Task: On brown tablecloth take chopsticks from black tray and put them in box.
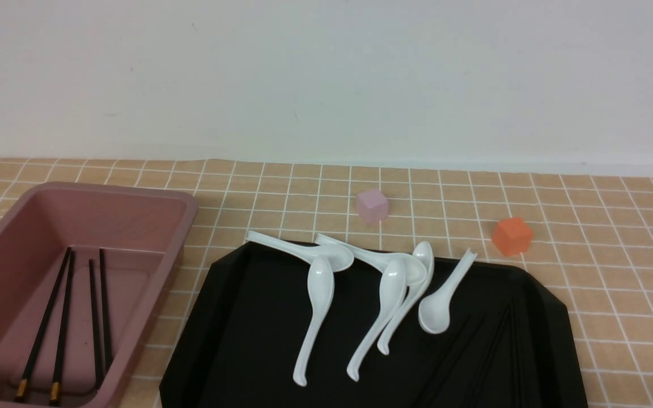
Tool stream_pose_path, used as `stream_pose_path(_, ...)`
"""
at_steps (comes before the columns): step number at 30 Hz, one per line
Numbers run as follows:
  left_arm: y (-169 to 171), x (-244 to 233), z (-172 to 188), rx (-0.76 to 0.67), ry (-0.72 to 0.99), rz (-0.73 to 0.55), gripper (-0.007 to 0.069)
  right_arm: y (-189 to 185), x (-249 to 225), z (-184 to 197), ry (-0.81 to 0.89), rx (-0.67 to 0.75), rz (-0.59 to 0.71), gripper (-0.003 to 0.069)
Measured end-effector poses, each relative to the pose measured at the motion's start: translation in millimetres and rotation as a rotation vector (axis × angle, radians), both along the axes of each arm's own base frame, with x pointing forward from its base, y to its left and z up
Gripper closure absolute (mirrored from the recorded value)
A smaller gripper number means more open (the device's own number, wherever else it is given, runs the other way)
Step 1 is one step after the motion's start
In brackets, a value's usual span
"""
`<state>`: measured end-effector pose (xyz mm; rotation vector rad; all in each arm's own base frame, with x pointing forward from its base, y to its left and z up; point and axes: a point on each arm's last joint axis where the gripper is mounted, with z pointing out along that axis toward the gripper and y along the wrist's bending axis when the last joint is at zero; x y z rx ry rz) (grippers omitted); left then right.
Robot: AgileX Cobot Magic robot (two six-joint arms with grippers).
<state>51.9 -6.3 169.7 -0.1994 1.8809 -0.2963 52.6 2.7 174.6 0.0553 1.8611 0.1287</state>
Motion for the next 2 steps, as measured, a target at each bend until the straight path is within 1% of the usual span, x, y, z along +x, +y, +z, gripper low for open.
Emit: stream_pose_path(2, 0.0, 0.0, 0.0, 0.001, 0.000, 0.000, 0.0603, 0.0, 0.0, 0.0, 0.000, 0.000, 0.000, 0.0419)
